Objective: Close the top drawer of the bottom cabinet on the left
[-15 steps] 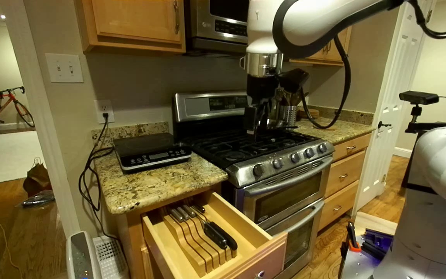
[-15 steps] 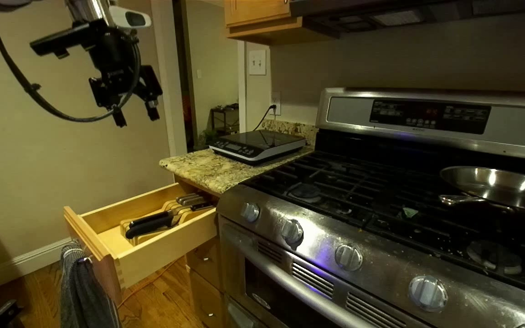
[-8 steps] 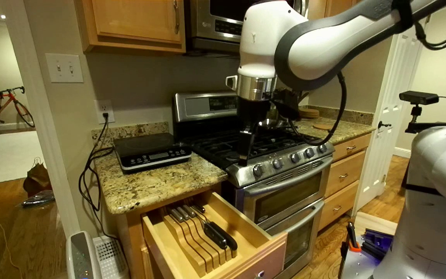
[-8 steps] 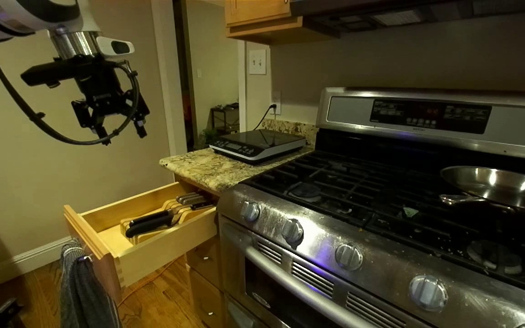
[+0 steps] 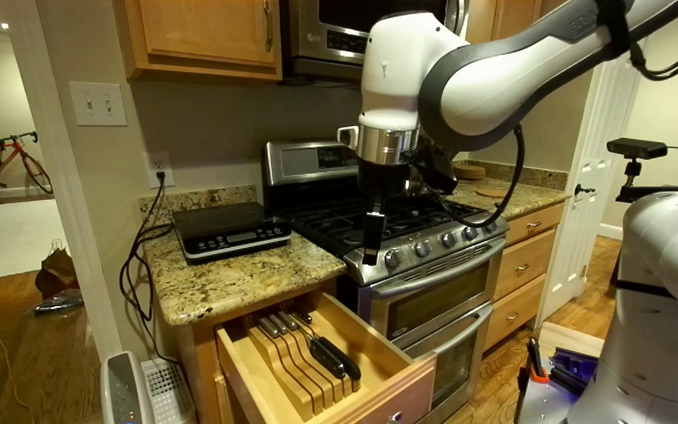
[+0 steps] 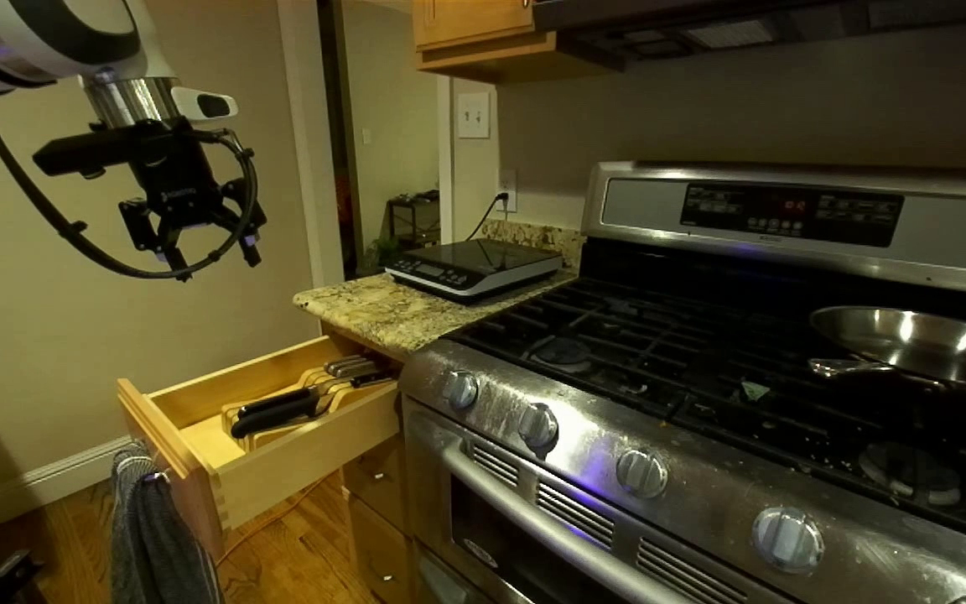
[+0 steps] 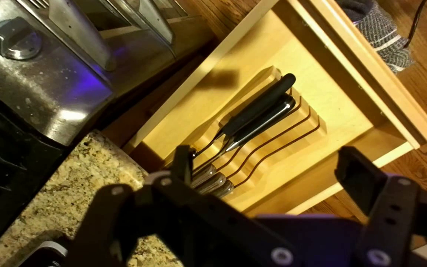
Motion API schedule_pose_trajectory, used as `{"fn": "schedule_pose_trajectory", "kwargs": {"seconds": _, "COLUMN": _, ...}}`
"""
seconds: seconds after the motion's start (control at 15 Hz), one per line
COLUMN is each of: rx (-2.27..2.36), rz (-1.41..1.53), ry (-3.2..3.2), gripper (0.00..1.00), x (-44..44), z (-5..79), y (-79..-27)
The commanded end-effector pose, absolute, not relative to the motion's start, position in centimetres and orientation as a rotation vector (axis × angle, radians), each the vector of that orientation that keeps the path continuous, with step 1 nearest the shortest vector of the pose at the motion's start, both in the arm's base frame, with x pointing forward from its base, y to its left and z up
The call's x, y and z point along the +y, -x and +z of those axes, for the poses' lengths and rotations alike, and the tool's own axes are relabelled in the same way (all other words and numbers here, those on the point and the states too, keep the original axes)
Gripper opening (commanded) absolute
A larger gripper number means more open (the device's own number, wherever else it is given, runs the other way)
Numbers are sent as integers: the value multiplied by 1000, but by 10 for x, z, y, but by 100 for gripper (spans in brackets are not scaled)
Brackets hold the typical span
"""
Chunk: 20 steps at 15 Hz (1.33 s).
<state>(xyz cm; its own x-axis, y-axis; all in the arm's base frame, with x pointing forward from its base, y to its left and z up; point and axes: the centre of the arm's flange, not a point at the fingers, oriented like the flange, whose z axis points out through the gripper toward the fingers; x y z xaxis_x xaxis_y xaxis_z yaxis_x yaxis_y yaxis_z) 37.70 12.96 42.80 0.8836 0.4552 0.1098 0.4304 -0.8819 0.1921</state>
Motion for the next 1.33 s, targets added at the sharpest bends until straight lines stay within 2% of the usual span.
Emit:
{"fn": "schedule_pose_trajectory", "kwargs": {"seconds": 0.0, "rx": 710, "rz": 232, "ry": -2868, "gripper": 100, "x": 134, "z": 422, "y": -378}}
{"fn": "schedule_pose_trajectory", "kwargs": {"seconds": 0.73, "rx": 1152, "rz": 150, "ry": -2750, "gripper": 100, "x": 234, "z": 316, "y": -361}}
{"fn": "schedule_pose_trajectory", "kwargs": {"seconds": 1.27, "rx": 1270, "rz": 114, "ry": -2725, "gripper": 100, "x": 258, "z": 296, "y": -348}}
